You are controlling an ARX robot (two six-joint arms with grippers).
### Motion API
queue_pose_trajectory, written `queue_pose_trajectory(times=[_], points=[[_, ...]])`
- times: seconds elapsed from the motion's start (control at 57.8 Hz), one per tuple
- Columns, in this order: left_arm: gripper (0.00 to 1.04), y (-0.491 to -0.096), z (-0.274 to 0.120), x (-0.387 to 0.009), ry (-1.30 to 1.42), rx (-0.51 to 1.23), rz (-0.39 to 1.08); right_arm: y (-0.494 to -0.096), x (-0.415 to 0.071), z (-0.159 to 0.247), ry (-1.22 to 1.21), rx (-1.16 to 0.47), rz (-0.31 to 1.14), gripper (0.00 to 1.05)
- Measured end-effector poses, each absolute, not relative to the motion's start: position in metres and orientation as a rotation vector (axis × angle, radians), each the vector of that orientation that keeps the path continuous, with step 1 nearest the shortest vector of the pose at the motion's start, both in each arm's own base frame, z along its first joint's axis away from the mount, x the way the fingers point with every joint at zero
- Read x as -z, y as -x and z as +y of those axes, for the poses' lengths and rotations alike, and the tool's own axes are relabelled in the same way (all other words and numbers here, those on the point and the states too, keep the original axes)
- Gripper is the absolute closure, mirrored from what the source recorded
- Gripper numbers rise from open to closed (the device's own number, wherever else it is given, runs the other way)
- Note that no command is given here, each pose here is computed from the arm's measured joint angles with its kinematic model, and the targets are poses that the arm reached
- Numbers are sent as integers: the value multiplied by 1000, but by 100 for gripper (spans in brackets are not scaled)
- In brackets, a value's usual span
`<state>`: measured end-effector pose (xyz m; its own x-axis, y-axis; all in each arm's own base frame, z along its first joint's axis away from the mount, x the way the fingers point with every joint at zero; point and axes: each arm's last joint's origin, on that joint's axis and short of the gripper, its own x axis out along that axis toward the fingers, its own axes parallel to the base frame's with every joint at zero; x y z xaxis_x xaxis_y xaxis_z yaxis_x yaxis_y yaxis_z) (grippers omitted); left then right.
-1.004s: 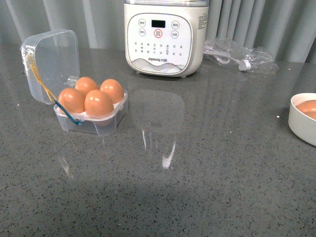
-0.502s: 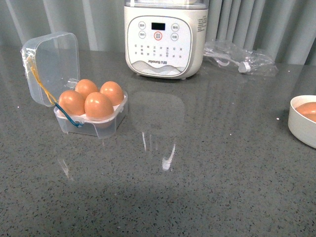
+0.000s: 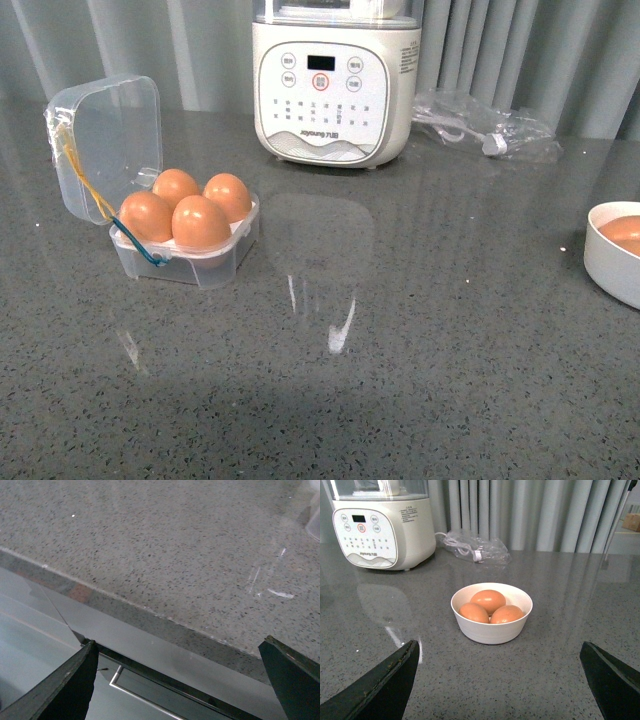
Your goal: Put egg into box
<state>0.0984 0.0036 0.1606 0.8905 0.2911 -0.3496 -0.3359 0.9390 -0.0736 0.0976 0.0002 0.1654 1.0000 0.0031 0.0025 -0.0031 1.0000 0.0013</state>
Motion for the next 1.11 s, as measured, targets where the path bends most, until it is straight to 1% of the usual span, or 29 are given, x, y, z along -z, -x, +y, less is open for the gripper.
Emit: queue_pose_trajectory(times=[0.069, 0.121, 0.242, 0.45, 0.606, 0.658, 0.848, 1.004, 1.108], points=[[7, -98, 7, -167, 160, -353, 316, -98, -165, 0, -1, -2, -2, 7], [7, -100, 10, -175, 180, -344, 278, -98, -165, 0, -1, -2, -2, 7], [7, -110, 16, -184, 169, -334, 243, -98, -165, 0, -1, -2, -2, 7], [7, -148, 28, -210, 140, -275, 164, -98, -165, 0, -1, -2, -2, 7], [7, -194, 34, -229, 114, -218, 145, -98, -165, 0, -1, -2, -2, 7], [7, -219, 35, -234, 120, -164, 169, -98, -165, 0, -1, -2, -2, 7], [7, -308, 39, -249, 81, -137, 246, -98, -165, 0, -1, -2, -2, 7], [7, -353, 46, -260, 37, -158, 270, -98, -165, 0, -1, -2, -2, 7], [7, -369, 48, -260, 39, -155, 296, -98, -165, 0, -1, -2, -2, 7]])
